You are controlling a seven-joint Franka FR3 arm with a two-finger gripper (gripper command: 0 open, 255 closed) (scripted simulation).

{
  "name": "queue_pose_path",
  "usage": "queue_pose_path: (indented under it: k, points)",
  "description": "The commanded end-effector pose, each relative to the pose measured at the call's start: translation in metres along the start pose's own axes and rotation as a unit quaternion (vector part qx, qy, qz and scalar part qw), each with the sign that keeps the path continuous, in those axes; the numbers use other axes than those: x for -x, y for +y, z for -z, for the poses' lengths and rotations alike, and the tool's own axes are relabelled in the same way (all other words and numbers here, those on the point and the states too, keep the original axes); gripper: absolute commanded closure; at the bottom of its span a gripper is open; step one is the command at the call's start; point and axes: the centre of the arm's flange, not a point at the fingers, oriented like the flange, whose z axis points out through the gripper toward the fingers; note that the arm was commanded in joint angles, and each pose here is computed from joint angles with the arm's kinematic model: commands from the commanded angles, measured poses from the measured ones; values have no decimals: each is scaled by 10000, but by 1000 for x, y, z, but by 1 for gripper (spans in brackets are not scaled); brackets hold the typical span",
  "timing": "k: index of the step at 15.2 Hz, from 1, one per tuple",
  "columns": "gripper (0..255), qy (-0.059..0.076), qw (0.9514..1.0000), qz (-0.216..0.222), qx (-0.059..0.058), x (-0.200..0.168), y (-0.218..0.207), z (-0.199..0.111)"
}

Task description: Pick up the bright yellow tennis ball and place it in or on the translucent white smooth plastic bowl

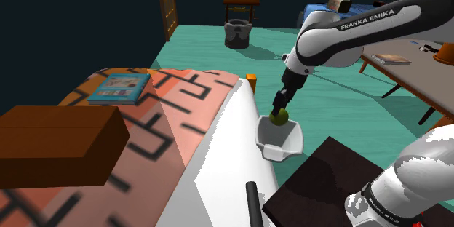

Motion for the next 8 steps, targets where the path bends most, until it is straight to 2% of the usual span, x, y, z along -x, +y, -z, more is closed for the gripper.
queue_pose_path:
  k: [1, 8]
  points:
    - [255, 0, 10000, 6, -1, 5, 8, -7]
    - [255, 0, 10000, 6, -1, 8, 16, -43]
